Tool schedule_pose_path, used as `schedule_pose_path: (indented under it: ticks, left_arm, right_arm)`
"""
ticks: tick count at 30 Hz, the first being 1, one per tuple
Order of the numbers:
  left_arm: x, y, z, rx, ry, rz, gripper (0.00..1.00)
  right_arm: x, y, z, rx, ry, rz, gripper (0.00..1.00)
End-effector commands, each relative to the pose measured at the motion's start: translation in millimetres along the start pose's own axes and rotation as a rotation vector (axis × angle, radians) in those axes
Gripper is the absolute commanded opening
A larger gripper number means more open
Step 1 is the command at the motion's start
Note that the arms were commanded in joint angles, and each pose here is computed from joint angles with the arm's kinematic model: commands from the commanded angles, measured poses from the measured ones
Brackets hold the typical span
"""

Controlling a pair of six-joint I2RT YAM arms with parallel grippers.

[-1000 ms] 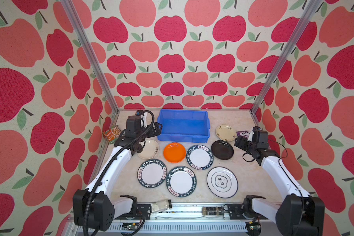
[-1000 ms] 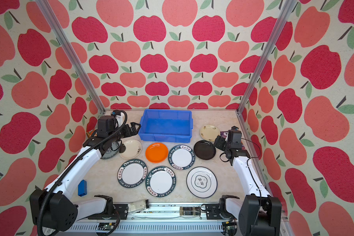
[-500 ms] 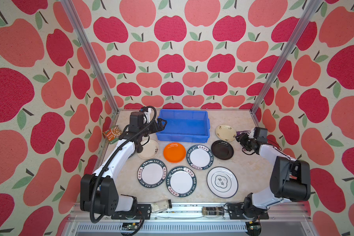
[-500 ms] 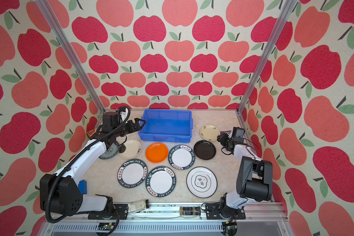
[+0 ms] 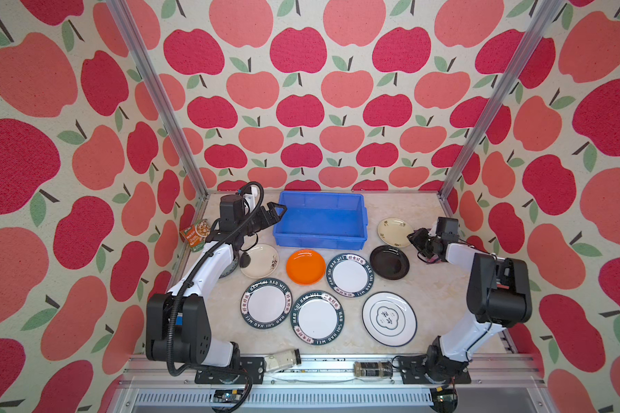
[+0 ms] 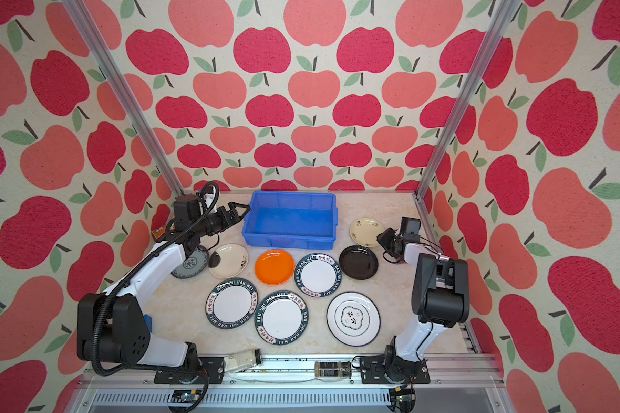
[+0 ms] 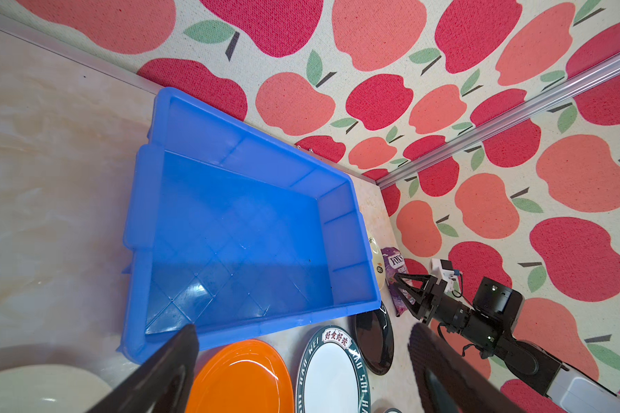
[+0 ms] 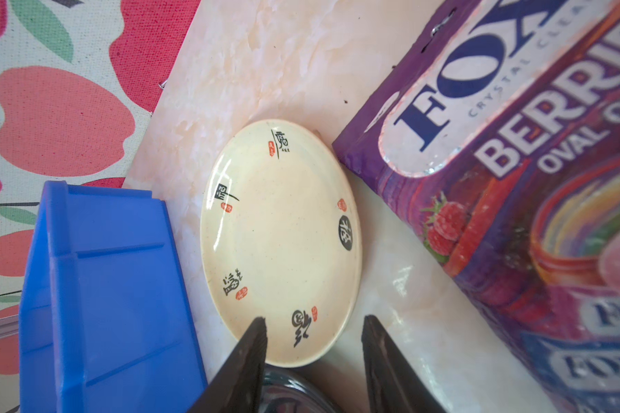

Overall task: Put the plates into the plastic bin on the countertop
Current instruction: 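Lower the right gripper onto the cream plate's rim and close it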

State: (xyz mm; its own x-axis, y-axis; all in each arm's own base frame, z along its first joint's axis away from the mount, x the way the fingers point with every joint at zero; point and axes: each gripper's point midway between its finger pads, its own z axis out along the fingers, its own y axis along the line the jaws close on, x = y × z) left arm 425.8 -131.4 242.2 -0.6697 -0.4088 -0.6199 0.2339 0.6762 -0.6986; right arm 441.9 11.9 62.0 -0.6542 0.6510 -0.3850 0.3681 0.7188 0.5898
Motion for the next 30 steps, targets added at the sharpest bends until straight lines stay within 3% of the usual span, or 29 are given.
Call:
schedule_pose_path:
  ticks: [1,15,16,23,24,30]
  left_arm:
    - [3,3,4,0.037,0.006,-0.025,0.94]
    - [7,16,7,0.024,0.015,-0.044,0.92]
    - [8,17,8,0.023,0.017,-0.046,0.92]
    - [11,25,12,0.013,0.021,-0.059,0.92]
    - [12,25,12,0.012,0.022,-0.059,0.92]
    - [14,32,13,0.002,0.022,-0.070,0.92]
  right_arm:
    - [-3,-5,8,0.030,-0.006,0.025,0.44]
    - [5,-13,32,0.042,0.017,0.066,0.40]
    - [5,-13,33,0.043,0.015,0.065,0.35]
    - [4,-15,38,0.058,0.013,0.077,0.32]
    - [3,-14,38,0.056,0.009,0.076,0.26]
    - [5,-17,40,0.072,0.012,0.071,0.24]
